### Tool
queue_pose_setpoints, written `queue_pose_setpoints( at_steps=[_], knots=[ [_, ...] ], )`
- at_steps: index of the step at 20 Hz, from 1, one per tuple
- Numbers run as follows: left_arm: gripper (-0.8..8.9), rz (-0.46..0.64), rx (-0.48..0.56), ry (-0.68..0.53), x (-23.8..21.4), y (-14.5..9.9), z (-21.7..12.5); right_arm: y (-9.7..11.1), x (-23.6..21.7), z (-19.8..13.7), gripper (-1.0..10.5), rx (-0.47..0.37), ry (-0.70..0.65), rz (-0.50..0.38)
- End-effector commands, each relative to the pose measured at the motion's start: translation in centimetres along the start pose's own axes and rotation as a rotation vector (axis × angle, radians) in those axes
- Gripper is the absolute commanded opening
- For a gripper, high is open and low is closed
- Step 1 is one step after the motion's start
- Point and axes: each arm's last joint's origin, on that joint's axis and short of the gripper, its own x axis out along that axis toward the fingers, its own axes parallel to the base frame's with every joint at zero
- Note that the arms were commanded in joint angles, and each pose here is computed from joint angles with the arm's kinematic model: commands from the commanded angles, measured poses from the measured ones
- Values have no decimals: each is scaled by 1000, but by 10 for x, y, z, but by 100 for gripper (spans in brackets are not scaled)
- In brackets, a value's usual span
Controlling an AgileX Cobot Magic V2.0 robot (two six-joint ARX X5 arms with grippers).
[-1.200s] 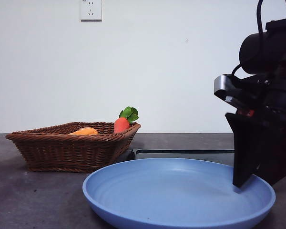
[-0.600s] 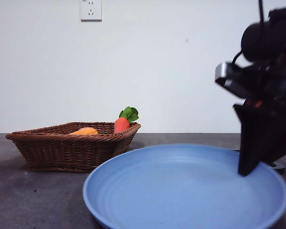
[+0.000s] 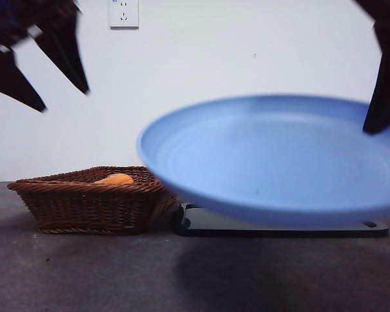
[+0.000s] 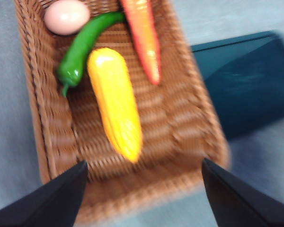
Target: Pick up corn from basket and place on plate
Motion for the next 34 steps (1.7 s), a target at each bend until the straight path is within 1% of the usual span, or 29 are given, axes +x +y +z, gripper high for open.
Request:
queue_pose_setpoints(
  at_steps=[1,5,9,12,15,17,23,25,27,30,32,33,34],
  knots=[
    [390,55,41,51,31,-2,21,4,-12,-2,2,34,-55,10],
    [390,92,63,131,83,-4,40,11,-33,-10,2,55,-154,17],
    [390,128,75,194,123,-1,39,15,-45,-17,2,70,-218,1],
    [390,136,78,222,143,0,33,16,-46,-18,2,77,-225,3],
    [388,136,80,232,152,1,30,16,-46,-18,2,80,-226,3],
    [350,137,78,241,155,1,29,16,-46,-18,2,80,-226,3],
    [216,144,64,286,154,2,24,16,-46,-18,2,79,-226,3],
    [197,145,62,294,153,2,24,16,-46,-18,2,80,-225,3],
    [194,146,35,279,148,1,26,15,-46,-18,2,84,-219,-2],
    [194,134,41,203,122,-5,38,11,-40,-15,2,114,-193,-35],
    [194,112,53,115,90,-14,49,5,-29,-8,2,140,-154,-44],
    [194,89,62,66,72,-20,54,2,-22,-2,2,153,-131,-41],
    [194,43,69,19,52,-26,58,-2,-14,3,2,163,-109,-44]
  ],
)
